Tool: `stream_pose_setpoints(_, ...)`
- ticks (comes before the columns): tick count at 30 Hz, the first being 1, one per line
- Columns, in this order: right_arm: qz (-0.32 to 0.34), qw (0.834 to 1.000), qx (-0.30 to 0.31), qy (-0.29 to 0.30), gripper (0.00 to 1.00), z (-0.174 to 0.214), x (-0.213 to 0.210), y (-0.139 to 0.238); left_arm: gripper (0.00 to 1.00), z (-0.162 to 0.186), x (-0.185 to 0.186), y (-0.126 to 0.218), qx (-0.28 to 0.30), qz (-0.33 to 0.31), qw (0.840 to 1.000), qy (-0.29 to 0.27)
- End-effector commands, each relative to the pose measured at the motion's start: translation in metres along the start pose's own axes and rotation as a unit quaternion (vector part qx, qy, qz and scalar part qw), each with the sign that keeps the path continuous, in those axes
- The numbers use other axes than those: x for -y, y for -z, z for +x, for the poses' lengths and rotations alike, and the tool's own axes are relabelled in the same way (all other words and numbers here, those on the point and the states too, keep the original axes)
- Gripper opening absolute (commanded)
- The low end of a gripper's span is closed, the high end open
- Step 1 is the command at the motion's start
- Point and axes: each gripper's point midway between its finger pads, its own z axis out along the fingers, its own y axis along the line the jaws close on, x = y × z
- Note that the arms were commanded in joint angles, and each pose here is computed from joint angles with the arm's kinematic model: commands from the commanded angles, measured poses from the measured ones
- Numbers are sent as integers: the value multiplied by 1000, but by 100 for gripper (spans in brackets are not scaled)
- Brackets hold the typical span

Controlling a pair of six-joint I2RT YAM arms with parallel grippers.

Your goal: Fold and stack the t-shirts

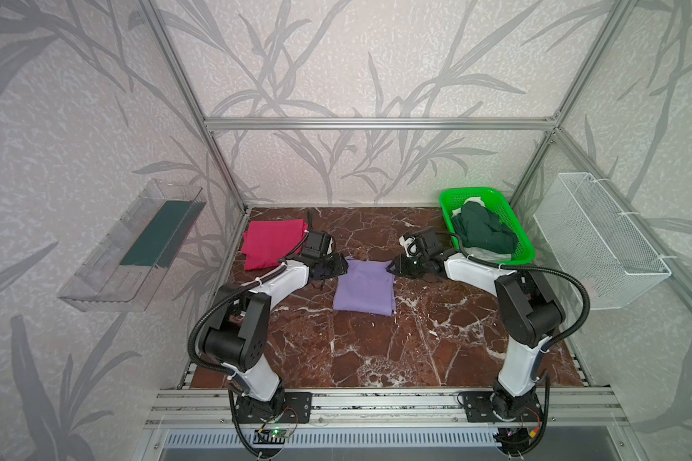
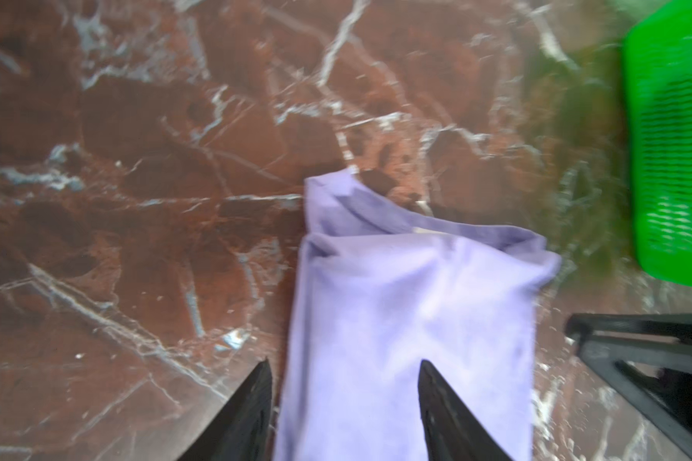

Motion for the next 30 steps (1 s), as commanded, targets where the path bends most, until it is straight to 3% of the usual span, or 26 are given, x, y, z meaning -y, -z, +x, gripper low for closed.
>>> stream_pose_setpoints(1, -3, 1000, 2, 22, 22, -7, -16, -5, 48, -12, 19, -5, 20, 38, 999, -6)
stream_pose_setpoints(5, -15, 1000, -16, 7, 19, -9, -18, -31, 42, -16, 27, -29, -1, 48, 999, 5)
stream_pose_setpoints(13, 8, 999, -20, -34, 19, -18, 21, -64, 40, -28, 13, -80, -26, 12, 1000, 8)
stream_pose_setpoints(21, 24, 997, -39, -64, 19, 1, 52, -77, 38, -21, -5, -115, -38, 5, 999, 18)
stream_pose_setpoints(24, 21, 997, -38, -63, 19, 3, 52, -76, 37, -16, -6, -112, -32, 12, 999, 18)
stream_pose_setpoints(30, 17, 999, -16, -34, 21, -15, 32, -52, 37, -28, 6, -66, 18, 26, 999, -18)
